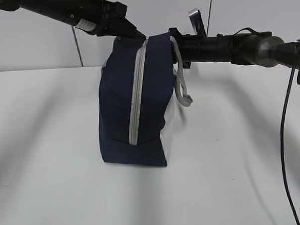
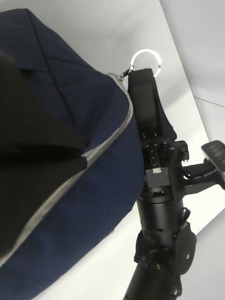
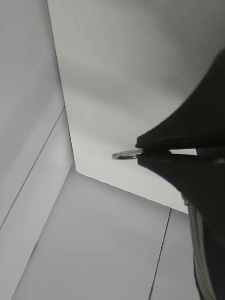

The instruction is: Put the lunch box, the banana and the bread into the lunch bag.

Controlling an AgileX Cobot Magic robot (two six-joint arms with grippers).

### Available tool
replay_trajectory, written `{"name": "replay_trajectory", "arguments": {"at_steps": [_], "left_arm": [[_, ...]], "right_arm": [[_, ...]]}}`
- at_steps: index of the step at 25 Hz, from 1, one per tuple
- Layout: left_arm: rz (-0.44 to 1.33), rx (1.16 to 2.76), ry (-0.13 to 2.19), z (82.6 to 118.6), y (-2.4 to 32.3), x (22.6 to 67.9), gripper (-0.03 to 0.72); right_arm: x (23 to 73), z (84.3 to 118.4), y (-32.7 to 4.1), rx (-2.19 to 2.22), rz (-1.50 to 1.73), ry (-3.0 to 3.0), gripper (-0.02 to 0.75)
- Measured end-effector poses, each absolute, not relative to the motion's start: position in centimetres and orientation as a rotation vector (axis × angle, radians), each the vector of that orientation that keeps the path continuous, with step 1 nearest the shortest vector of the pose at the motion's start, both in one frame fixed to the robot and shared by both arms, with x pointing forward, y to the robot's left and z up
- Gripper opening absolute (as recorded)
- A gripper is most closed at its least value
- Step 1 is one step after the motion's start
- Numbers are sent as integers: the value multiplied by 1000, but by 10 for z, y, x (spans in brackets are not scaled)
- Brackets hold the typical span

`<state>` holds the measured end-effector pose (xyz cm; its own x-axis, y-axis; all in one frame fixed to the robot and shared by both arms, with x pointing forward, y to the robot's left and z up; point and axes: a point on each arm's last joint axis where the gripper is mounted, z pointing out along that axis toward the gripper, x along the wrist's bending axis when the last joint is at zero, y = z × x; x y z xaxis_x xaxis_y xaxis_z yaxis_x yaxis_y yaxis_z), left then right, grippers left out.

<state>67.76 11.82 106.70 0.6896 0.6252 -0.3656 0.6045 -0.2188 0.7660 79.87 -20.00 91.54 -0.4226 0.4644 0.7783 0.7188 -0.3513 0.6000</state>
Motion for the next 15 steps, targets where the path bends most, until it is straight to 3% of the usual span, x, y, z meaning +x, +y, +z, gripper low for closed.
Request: {"name": "replay_trajectory", "arguments": {"at_steps": [5,8,10,12,15], "left_arm": [[22,1903,955,1067,118,677,16],[8,1906,947,1069,118,675,65],[9,1901,943,1072,118,674,159],[8,1894,947,1073,118,674,303],[4,1876,970,1073,120,676,463]], "right_arm": [[799,915,-200,-1555,-1861,-1654,-1],[802,914,-205,-1570,-1878,-1671,93],[805,917,-209,-1564,-1901,-1687,207],[808,930,-211,-1537,-1953,-1703,351],[812,958,-211,-1461,-2053,-1736,481]]}}
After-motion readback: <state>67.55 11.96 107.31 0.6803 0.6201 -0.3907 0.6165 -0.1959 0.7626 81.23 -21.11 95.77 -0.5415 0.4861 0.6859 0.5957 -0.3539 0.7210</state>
